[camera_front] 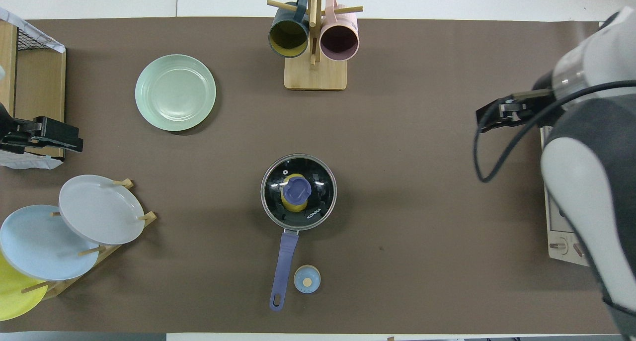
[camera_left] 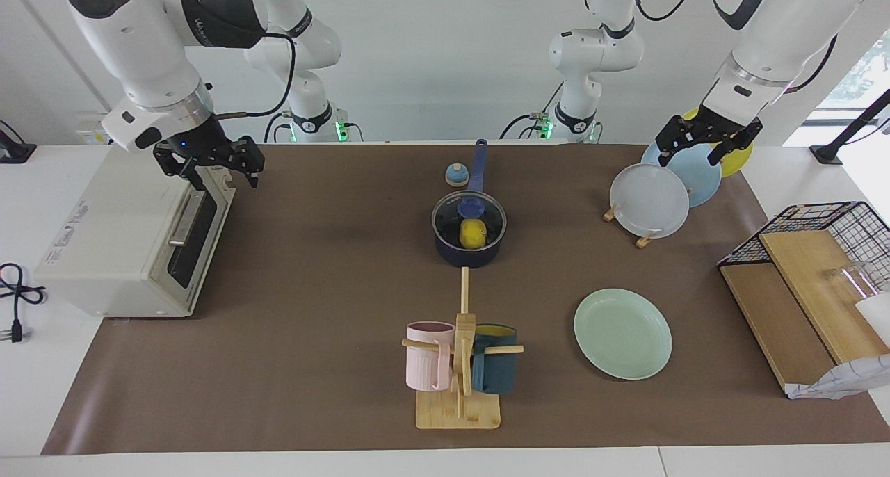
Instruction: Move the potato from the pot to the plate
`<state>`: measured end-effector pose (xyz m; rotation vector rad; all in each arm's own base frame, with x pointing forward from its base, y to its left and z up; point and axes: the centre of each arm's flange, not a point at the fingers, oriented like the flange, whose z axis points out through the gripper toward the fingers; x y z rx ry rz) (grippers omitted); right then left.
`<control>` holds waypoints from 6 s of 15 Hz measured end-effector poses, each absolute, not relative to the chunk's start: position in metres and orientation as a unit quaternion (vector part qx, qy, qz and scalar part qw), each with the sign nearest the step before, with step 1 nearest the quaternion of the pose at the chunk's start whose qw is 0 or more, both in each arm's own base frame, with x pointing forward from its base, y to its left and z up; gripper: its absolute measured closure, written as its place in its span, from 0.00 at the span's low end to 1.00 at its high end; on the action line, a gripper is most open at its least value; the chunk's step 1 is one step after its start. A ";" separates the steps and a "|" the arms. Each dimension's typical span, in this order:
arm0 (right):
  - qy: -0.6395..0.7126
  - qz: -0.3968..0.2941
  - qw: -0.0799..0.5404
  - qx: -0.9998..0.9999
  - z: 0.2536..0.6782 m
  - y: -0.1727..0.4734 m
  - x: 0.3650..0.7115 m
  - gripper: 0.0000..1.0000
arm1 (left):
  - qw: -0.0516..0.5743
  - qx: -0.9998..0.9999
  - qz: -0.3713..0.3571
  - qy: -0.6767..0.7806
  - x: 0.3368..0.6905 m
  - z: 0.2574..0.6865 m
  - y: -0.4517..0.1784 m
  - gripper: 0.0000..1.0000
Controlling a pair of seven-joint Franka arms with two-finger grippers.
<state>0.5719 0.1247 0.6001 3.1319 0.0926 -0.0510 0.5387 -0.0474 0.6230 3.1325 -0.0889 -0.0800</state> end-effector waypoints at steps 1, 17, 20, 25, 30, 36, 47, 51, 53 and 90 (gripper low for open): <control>0.032 -0.017 0.001 0.999 0.599 0.169 0.563 0.00 | 0.003 0.999 -0.026 -0.028 0.539 0.623 -0.047 0.00; 0.055 0.042 0.002 0.998 0.444 0.442 0.487 0.00 | 0.003 0.999 -0.026 -0.033 0.538 0.623 -0.052 0.00; 0.066 0.043 0.002 0.997 0.427 0.448 0.475 0.00 | 0.003 0.999 -0.026 -0.035 0.538 0.623 -0.055 0.00; 0.071 0.038 0.005 0.997 0.407 0.447 0.469 0.05 | 0.004 0.999 -0.020 -0.035 0.539 0.624 -0.056 0.00; 0.071 0.042 0.002 0.997 0.408 0.446 0.470 0.28 | 0.004 0.999 -0.015 -0.035 0.540 0.625 -0.056 0.00; 0.069 0.044 0.000 0.997 0.409 0.445 0.472 0.34 | 0.004 0.999 -0.014 -0.034 0.540 0.625 -0.056 0.00; 0.156 0.009 0.067 0.986 0.465 0.290 0.571 0.34 | 0.003 0.998 -0.030 -0.050 0.525 0.608 -0.102 0.00; 0.157 -0.042 0.030 0.986 0.451 0.161 0.595 0.34 | 0.000 0.999 -0.025 -0.022 0.494 0.593 -0.177 0.00; 0.164 -0.041 0.026 0.985 0.428 0.116 0.592 0.34 | 0.006 1.000 -0.005 0.003 0.478 0.580 -0.228 0.00; 0.038 -0.056 0.024 0.997 0.609 0.036 0.557 0.00 | 0.007 1.000 -0.001 0.012 0.426 0.322 -0.414 0.39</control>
